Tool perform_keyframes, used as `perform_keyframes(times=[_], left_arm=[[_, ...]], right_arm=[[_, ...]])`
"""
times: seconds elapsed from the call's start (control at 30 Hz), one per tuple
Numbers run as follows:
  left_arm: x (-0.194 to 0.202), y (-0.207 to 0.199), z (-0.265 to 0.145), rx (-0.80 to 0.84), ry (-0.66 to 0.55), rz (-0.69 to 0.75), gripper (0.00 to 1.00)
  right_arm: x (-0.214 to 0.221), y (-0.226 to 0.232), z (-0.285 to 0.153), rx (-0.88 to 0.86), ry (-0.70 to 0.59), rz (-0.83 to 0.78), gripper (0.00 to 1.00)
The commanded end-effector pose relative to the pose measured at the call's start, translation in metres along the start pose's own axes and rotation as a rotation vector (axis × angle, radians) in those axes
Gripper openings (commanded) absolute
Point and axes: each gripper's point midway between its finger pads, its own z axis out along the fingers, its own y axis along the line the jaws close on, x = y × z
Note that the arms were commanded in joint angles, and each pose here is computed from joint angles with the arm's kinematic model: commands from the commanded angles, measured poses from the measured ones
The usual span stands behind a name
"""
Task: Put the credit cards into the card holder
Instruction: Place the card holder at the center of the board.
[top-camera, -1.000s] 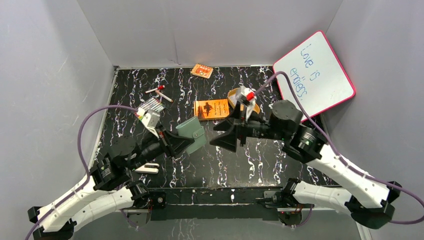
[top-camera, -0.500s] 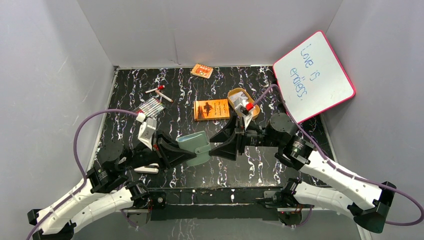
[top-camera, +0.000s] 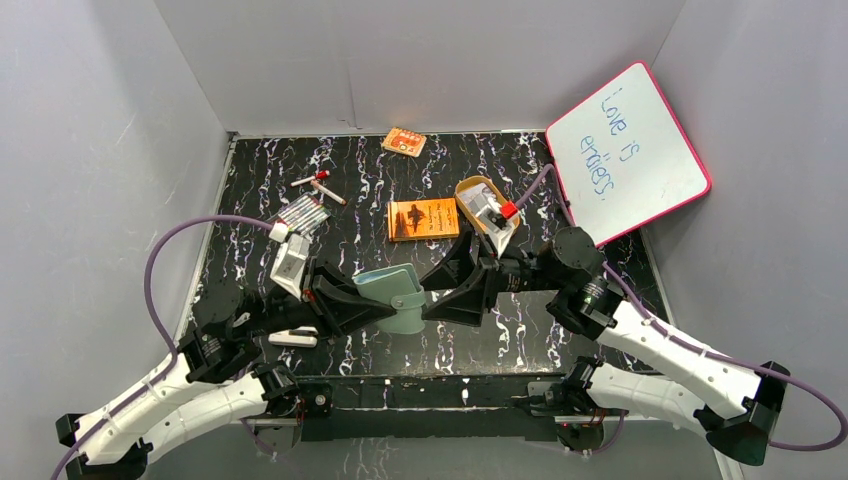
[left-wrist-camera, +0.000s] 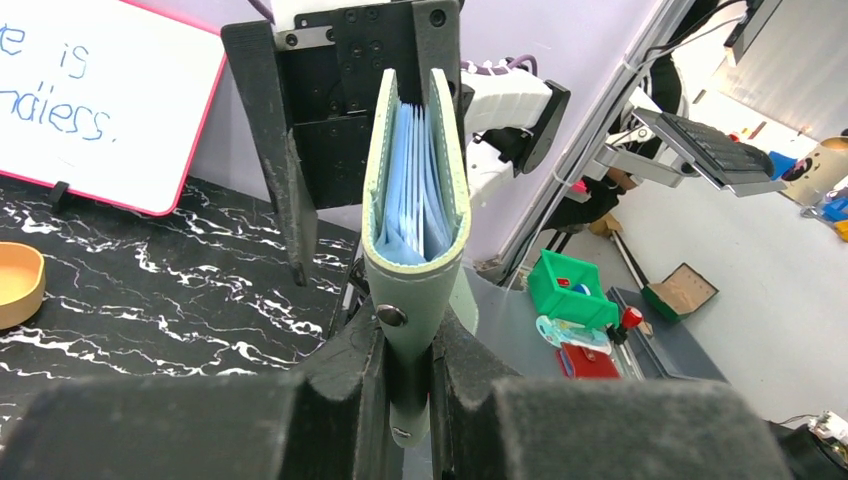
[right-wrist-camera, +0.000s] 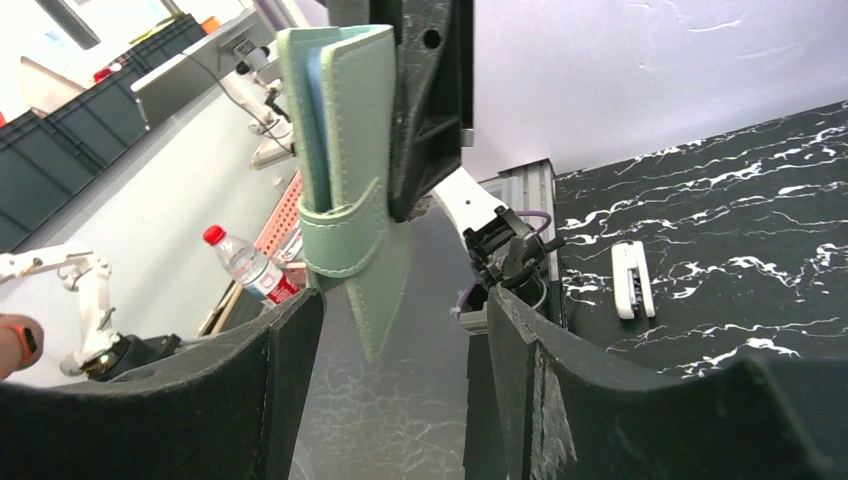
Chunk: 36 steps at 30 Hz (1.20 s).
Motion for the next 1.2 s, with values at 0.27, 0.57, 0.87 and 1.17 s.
perform_keyframes(times=[0.27, 0.57, 0.87, 1.17], left_arm=[[-0.005, 0.012, -0.004, -0.079, -0.013, 0.048, 0.0], [-0.009, 0.012, 0.004, -0.07, -0.027, 0.031, 0.0], [-0.013, 0.017, 0.003, -0.096, -0.059, 0.018, 0.0], [-0.009, 0.022, 0.003, -0.115, -0.07, -0.028, 0.44]], right_arm=[[-0.013, 0.02, -0.012, -0.001, 0.017, -0.123, 0.72], [-0.013, 0.001, 0.008, -0.01, -0.028, -0.042, 0.67], [-0.016, -0.002, 0.014, -0.017, -0.053, -0.022, 0.43], [-0.013, -0.008, 0.013, 0.016, -0.052, -0.017, 0.02]])
